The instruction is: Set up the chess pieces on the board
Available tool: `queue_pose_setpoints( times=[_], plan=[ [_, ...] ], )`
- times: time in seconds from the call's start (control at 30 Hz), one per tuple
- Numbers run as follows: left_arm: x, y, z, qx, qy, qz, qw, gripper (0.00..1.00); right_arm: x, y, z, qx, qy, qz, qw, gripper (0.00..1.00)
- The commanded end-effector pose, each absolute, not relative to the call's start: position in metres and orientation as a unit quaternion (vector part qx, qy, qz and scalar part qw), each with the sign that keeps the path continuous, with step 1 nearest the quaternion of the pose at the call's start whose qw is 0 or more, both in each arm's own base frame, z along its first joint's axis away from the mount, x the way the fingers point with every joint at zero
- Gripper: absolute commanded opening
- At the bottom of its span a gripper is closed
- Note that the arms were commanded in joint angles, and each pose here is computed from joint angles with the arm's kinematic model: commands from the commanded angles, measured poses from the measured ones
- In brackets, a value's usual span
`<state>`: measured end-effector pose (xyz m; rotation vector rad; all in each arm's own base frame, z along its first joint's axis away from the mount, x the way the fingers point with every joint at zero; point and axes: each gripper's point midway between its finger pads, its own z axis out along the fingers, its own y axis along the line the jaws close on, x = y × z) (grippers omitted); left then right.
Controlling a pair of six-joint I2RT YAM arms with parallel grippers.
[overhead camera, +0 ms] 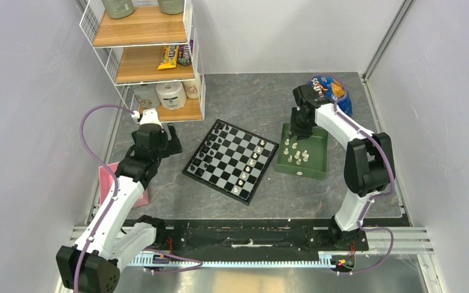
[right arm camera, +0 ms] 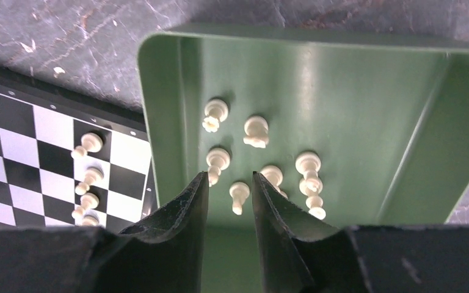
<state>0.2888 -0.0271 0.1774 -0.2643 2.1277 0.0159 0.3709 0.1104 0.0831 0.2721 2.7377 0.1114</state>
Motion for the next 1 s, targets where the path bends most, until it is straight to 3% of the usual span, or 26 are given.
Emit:
queue_pose_setpoints(
  times=[0.0, 0.97],
  plan=[
    [0.293, -0.025, 0.185, -0.109, 0.864, 0.01, 0.491, 0.94, 0.395, 0.122, 0.094, 0.07, 0.972, 0.06, 0.218, 0.39],
    [0.291, -0.024, 0.188, -0.11, 0.861, 0.009, 0.496, 0.94, 0.406, 0.134, 0.049, 0.041, 0.981, 0.031, 0.188, 0.31]
  ],
)
